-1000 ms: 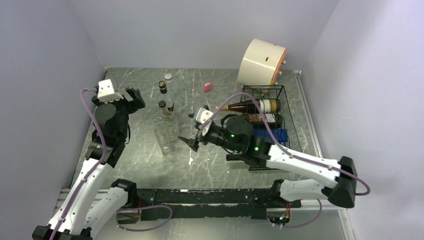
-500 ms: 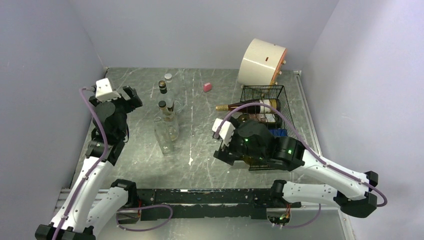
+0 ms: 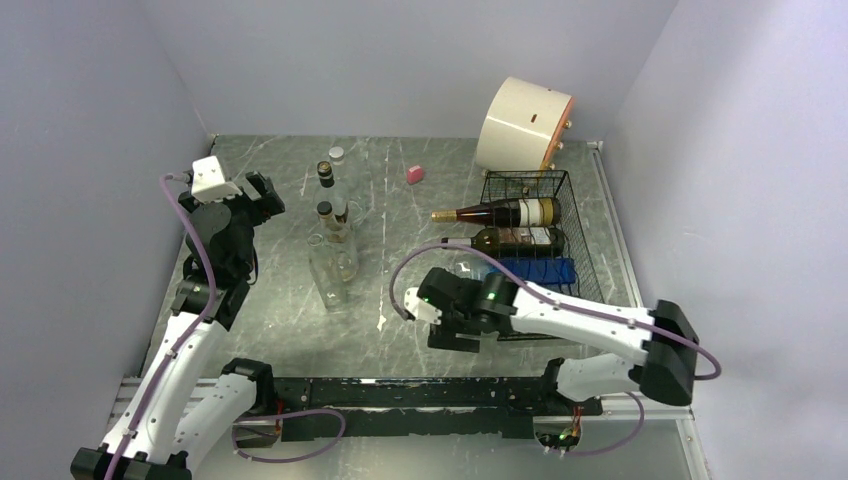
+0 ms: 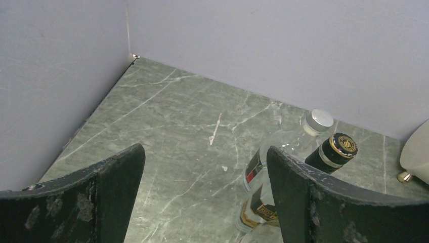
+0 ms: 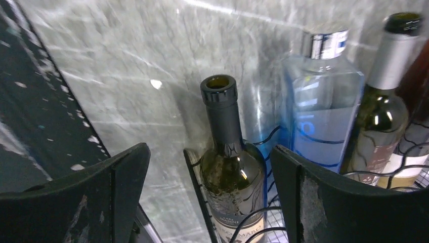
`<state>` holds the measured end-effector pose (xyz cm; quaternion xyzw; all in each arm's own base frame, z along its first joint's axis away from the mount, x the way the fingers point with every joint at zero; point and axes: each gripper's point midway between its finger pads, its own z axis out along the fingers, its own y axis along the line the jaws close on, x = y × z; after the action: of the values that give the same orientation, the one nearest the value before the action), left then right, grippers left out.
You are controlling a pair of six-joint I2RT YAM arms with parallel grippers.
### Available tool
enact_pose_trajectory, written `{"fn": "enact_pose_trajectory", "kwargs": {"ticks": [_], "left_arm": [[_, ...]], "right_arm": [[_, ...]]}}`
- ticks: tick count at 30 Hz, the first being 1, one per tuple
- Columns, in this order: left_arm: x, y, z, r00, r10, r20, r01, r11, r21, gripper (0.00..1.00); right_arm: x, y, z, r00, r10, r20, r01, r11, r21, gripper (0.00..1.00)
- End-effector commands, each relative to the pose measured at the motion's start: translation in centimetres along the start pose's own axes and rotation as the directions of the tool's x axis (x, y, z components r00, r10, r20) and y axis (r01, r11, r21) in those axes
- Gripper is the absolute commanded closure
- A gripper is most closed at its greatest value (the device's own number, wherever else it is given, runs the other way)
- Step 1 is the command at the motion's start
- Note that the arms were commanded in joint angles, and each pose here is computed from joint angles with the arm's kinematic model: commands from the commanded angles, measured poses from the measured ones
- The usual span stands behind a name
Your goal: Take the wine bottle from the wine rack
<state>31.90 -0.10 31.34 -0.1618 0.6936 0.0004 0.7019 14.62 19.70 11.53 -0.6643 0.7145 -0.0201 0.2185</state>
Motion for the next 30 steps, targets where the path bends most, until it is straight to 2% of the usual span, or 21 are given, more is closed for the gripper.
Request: {"fn": "enact_pose_trajectory", "kwargs": {"ticks": [1, 8, 16, 18, 20, 24, 30], "left_arm": [[-1.9, 0.0, -0.2, 0.999, -0.016, 0.038, 0.016, 1.000, 0.000, 0.07], [-2.2, -0.1, -0.5, 0.998, -0.029, 0.049, 0.028, 1.000, 0.010, 0.07], [-2.4, -0.3, -0.7, 0.998, -0.040, 0.053, 0.039, 0.999, 0.025, 0.07], [-2.4, -0.4, -0.7, 0.998, -0.040, 0.051, 0.039, 0.999, 0.026, 0.07], [-2.6, -0.3, -0.8, 0.997, -0.044, 0.058, 0.042, 0.999, 0.025, 0.07], [-2.8, -0.4, -1.0, 0.997, -0.051, 0.061, 0.049, 0.998, 0.032, 0.07], [-2.7, -0.5, -1.0, 0.997, -0.056, 0.059, 0.053, 0.998, 0.038, 0.07]], "right_arm": [[3.4, -0.5, 2.1, 0.975, -0.101, -0.198, 0.109, 0.993, 0.033, 0.08], [4.1, -1.0, 4.5, 0.947, -0.169, -0.272, 0.186, 0.982, 0.040, 0.09], [5.8, -0.8, 6.9, 0.912, -0.229, -0.340, 0.249, 0.968, 0.016, 0.17], [6.0, -0.9, 7.2, 0.909, -0.227, -0.350, 0.251, 0.968, 0.024, 0.20], [6.0, -1.2, 7.5, 0.908, -0.225, -0.352, 0.254, 0.966, 0.039, 0.30], [5.6, -1.7, 7.6, 0.908, -0.227, -0.351, 0.263, 0.963, 0.058, 0.44], [5.8, -1.9, 8.0, 0.906, -0.226, -0.357, 0.262, 0.964, 0.054, 0.55]]}}
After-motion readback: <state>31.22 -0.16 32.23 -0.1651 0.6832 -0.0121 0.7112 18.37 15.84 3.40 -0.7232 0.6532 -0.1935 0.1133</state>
